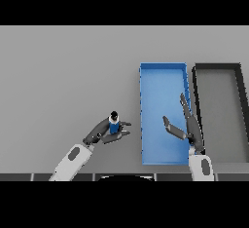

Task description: Pick up the blue pipe and place it into the blue bin.

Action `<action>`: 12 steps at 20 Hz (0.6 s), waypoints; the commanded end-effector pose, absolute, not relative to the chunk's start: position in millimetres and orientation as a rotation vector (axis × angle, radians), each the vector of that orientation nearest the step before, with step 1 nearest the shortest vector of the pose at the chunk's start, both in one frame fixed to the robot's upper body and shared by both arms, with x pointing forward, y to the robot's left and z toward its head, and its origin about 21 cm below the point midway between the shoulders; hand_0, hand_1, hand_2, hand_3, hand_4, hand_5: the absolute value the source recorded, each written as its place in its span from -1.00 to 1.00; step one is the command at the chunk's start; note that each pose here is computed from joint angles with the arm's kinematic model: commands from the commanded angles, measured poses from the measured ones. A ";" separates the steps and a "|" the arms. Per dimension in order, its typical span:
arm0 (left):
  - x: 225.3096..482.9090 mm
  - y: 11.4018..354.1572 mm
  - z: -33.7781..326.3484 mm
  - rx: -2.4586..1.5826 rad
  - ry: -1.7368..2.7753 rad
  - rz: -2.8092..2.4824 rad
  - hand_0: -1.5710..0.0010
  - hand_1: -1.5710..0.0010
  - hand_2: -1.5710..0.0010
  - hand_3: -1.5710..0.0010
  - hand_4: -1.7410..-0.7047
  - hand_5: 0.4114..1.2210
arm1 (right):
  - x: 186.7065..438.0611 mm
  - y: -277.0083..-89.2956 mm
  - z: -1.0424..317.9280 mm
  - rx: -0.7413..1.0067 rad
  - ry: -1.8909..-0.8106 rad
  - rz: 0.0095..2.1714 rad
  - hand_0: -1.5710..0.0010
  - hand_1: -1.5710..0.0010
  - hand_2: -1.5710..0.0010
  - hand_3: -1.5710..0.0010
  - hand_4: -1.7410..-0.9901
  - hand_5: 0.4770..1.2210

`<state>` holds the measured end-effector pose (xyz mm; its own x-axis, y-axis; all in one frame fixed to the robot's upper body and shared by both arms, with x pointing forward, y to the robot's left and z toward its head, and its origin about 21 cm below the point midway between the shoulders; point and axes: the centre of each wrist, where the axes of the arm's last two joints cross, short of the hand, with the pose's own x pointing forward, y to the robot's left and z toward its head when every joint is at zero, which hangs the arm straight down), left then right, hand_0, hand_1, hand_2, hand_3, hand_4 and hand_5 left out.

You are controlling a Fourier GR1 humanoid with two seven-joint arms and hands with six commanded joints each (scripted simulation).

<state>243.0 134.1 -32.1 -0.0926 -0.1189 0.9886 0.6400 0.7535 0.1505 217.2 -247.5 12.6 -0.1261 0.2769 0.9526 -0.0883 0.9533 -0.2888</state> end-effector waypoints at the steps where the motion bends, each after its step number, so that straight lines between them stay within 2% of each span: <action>1: 242.3 132.5 -28.7 -0.442 -1.565 -0.656 -0.79 -0.83 -0.85 -0.84 -0.52 0.87 | 216.5 -249.9 13.5 -0.145 -1.676 0.314 1.00 1.00 1.00 1.00 0.39 -0.58; 6: 247.1 120.5 -1.4 -0.502 -1.694 -0.631 -0.93 -0.94 -0.95 -0.95 -0.48 0.96 | 218.1 -250.7 14.5 -0.147 -1.672 0.312 1.00 1.00 1.00 1.00 0.37 -0.57; 12: 250.5 112.0 37.1 -0.577 -1.757 -0.685 -0.98 -0.98 -0.99 -0.99 -0.47 0.99 | 219.0 -248.3 11.9 -0.189 -1.652 0.335 1.00 1.00 1.00 1.00 0.50 -0.55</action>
